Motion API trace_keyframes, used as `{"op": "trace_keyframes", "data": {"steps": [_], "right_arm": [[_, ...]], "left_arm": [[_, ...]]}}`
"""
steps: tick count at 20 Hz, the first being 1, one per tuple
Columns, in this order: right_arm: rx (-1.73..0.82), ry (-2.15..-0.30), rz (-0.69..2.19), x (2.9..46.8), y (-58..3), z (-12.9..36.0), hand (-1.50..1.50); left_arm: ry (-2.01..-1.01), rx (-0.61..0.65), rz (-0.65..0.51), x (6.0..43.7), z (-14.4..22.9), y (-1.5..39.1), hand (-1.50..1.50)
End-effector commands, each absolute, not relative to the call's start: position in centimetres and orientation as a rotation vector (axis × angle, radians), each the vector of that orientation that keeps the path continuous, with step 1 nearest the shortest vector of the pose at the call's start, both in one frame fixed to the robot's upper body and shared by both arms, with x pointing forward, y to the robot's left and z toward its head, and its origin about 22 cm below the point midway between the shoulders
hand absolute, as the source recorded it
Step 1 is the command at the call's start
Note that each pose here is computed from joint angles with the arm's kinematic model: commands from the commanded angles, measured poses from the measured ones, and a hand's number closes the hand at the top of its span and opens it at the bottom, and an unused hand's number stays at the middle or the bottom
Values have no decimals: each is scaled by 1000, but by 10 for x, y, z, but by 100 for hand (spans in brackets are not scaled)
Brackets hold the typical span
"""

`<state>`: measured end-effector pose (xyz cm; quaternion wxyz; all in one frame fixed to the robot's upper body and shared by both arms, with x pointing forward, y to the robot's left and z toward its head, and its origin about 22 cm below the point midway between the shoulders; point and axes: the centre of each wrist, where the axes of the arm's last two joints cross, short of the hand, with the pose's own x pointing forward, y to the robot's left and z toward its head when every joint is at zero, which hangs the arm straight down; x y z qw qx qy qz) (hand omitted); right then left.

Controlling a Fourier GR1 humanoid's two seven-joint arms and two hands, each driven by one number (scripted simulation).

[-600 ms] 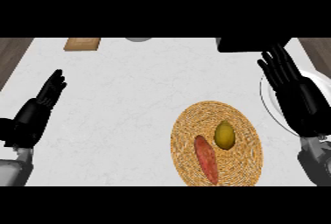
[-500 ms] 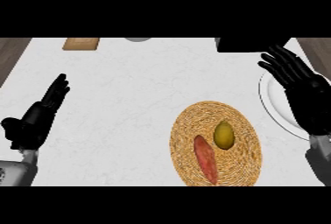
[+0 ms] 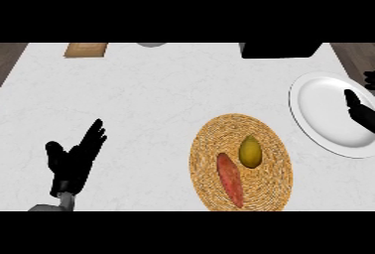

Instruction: Pick the lemon from the placemat and place it in the plate

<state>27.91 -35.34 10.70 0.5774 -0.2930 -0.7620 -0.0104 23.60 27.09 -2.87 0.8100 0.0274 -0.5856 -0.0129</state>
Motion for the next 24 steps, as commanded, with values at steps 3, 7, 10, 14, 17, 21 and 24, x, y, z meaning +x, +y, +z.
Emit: {"op": "trace_keyframes", "data": {"steps": [3,7,10,14,17,21,24], "right_arm": [[-784,-1871,-158,232,-360,47,-150],[-797,-1845,-44,215,-354,78,-150],[-775,-1680,195,193,-365,81,-150],[-764,-1467,467,197,-359,92,-150],[-725,-1404,536,192,-328,107,-150],[-779,-1302,584,209,-306,121,-150],[-757,-1273,622,209,-276,133,-150]], "left_arm": [[-1187,22,4,231,-42,246,0],[-1191,5,-11,221,-55,220,0],[-1185,22,-1,234,-34,245,0],[-1202,15,-17,246,-27,243,0],[-1183,17,-15,229,-39,242,0],[-1190,-18,-21,231,-27,253,0],[-1189,-24,-19,238,-31,238,0]]}}
